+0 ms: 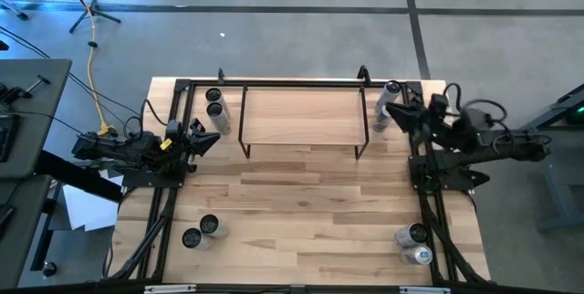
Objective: Place canned beverage on shelf
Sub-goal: Put the right white pink soda can on the shelf
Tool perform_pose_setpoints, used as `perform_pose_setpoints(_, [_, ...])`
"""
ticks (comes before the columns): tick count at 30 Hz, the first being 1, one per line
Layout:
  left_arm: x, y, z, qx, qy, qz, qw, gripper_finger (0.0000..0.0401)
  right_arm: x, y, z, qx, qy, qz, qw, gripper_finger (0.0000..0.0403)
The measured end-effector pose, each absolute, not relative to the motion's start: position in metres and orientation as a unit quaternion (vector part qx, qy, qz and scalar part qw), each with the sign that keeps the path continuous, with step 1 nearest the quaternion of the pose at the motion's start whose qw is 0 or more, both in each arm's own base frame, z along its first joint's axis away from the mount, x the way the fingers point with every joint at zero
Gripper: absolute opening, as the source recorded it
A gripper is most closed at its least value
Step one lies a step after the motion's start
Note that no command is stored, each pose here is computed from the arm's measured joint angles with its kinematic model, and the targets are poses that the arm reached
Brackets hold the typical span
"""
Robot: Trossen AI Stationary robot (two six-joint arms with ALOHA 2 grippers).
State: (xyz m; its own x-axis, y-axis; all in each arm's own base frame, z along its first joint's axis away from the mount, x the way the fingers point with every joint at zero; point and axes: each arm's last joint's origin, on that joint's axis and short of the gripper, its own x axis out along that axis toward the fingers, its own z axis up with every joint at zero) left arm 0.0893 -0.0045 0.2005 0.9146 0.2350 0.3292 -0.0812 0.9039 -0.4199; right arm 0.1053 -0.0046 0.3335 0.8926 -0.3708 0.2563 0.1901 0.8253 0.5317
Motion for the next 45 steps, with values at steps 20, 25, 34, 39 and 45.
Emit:
perform_pose_setpoints(20, [0.089, -0.004, 0.201, -0.203, -0.19, 0.083, 0.957, 0.0003, 0.158, 0.0, 0.407, 0.254, 0.082, -0.2, 0.943, 0.0271])
perform_pose_setpoints(25, [0.089, -0.004, 0.201, -0.203, -0.189, 0.083, 0.957, 0.0003, 0.16, 0.003, 0.42, 0.255, 0.125, -0.163, 0.945, 0.0271])
perform_pose_setpoints(34, [0.089, -0.004, 0.201, -0.203, -0.19, 0.083, 0.957, 0.0003, 0.149, 0.016, 0.416, 0.348, 0.212, -0.048, 0.912, 0.0271])
perform_pose_setpoints(39, [0.089, -0.004, 0.201, -0.203, -0.189, 0.083, 0.957, 0.0003, 0.147, 0.033, 0.402, 0.391, 0.324, 0.002, 0.861, 0.0271])
perform_pose_setpoints(45, [0.089, -0.004, 0.201, -0.203, -0.19, 0.083, 0.957, 0.0003, 0.155, 0.049, 0.394, 0.387, 0.37, 0.02, 0.844, 0.0271])
